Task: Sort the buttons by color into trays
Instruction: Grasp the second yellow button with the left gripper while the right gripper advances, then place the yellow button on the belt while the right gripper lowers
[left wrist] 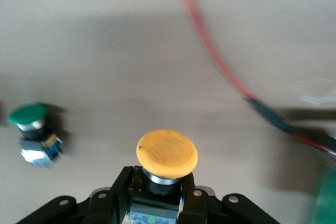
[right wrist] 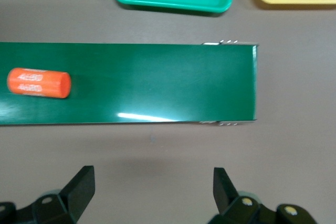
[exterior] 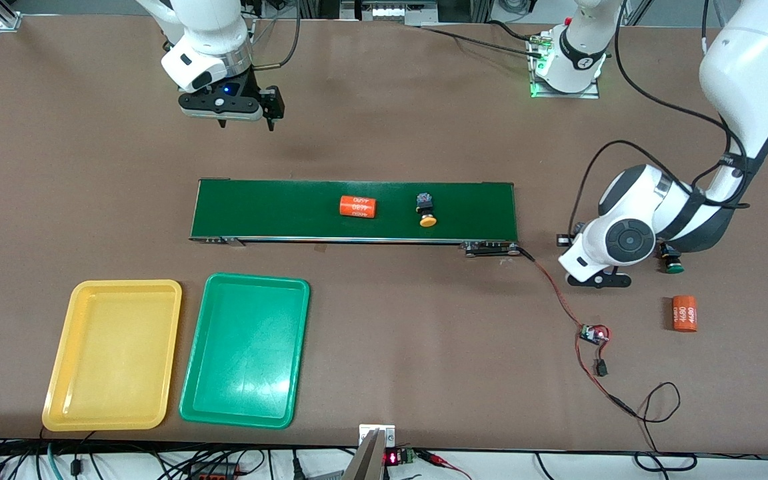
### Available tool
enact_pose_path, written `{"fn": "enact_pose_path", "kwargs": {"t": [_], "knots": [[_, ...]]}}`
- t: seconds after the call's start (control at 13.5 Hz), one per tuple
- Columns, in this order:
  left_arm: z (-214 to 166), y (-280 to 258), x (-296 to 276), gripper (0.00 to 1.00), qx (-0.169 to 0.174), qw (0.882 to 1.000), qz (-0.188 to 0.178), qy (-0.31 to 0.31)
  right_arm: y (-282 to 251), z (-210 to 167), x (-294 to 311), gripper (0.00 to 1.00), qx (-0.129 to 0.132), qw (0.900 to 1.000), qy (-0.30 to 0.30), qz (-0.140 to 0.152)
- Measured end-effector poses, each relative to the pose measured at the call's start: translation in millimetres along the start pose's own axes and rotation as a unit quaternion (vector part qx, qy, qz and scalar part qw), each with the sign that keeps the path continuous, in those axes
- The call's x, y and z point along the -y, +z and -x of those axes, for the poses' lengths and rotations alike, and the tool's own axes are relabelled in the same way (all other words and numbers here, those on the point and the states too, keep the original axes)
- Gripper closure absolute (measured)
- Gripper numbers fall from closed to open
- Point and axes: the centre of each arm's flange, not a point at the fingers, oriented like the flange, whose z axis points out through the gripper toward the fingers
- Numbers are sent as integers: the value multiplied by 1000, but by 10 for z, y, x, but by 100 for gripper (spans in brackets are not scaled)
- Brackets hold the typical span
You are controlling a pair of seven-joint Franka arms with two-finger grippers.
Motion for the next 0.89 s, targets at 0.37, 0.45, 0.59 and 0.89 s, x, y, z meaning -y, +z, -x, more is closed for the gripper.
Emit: {"fn": "enact_pose_path", "kwargs": {"t": [0.37,0.45,0.59,0.89], "knots": [[435,-352,-1028,59,28,998,60,-10,108,-26,358,0,-16,998,35,-51],[538,-288,-1306,59,32,998,55,-17,150,-14,479,0,-15,997,39,-61],[708,-89,-1764,59,28,998,61,-18,219,-3,673,0,-10,996,42,-76],[620,134,-1690,42,30,996,71,-38,364,-70,757,0,-5,996,32,-82]]}}
